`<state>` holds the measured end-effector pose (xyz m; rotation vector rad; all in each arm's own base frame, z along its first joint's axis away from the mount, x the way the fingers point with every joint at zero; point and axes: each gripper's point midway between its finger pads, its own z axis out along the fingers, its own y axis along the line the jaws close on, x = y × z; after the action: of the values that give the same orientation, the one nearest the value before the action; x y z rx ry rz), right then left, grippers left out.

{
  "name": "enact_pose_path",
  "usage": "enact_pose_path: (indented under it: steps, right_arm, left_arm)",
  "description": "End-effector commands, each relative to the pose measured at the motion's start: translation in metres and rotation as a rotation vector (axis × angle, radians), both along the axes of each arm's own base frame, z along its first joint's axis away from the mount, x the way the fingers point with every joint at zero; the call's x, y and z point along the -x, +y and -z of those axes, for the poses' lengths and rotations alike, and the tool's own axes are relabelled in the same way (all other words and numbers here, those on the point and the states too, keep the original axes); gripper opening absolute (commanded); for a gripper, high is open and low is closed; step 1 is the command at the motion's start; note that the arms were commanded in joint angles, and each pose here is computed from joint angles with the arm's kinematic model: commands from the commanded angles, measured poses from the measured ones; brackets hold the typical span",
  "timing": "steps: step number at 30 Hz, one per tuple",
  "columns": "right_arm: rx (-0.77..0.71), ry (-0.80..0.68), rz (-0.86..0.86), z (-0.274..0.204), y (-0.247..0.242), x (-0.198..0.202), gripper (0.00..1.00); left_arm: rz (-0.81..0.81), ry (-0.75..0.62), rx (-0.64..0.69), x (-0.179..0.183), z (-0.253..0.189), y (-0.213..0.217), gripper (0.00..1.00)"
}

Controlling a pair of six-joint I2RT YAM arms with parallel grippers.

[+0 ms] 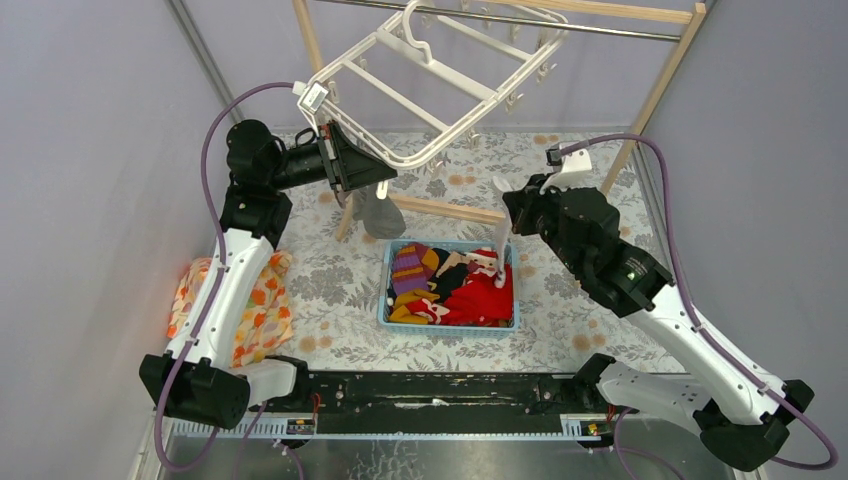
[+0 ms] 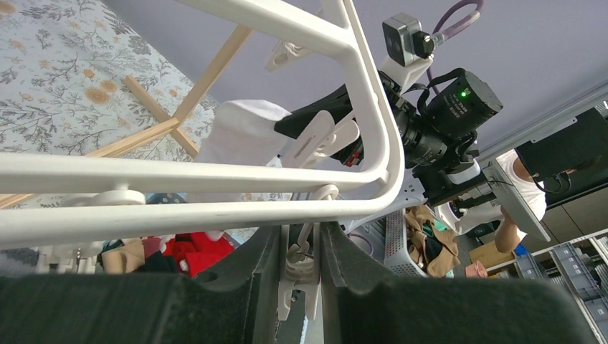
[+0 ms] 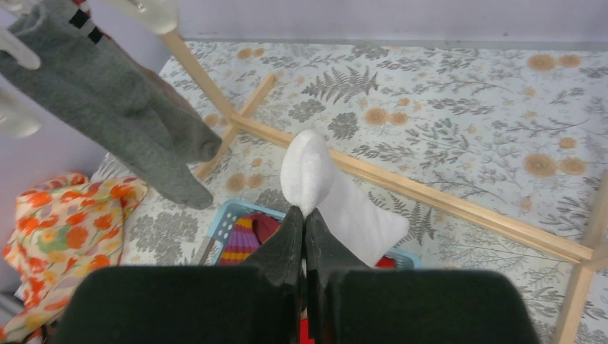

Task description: Clip the socks to the hanger

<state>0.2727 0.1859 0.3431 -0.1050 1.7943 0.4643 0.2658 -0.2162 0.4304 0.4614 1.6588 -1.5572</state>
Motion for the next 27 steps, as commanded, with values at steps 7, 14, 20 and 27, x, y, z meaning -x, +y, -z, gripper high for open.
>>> enact_pose_path:
  steps: [7, 14, 20, 27]
  right_arm:
    - [-0.198, 0.08, -0.28, 0.007, 0.052, 0.032, 0.0]
    - [-0.145, 0.179, -0.468, 0.055, 0.122, 0.079, 0.0]
    - [-0.058, 0.308, -0.526, 0.11, 0.167, 0.106, 0.24]
    - [-0.172, 0.406, -0.263, 0.129, 0.126, 0.098, 0.87]
  left_arm:
    - [-0.009, -0.037, -0.008, 0.005, -0.006, 0.007, 0.0]
    - [-0.012, -0.039, -0.007, 0.004, -0.008, 0.007, 0.0]
    - [-0.015, -0.036, -0.007, 0.002, -0.007, 0.007, 0.0]
    - [-0.014, -0.046, -0.014, 0.003, -0.007, 0.008, 0.0]
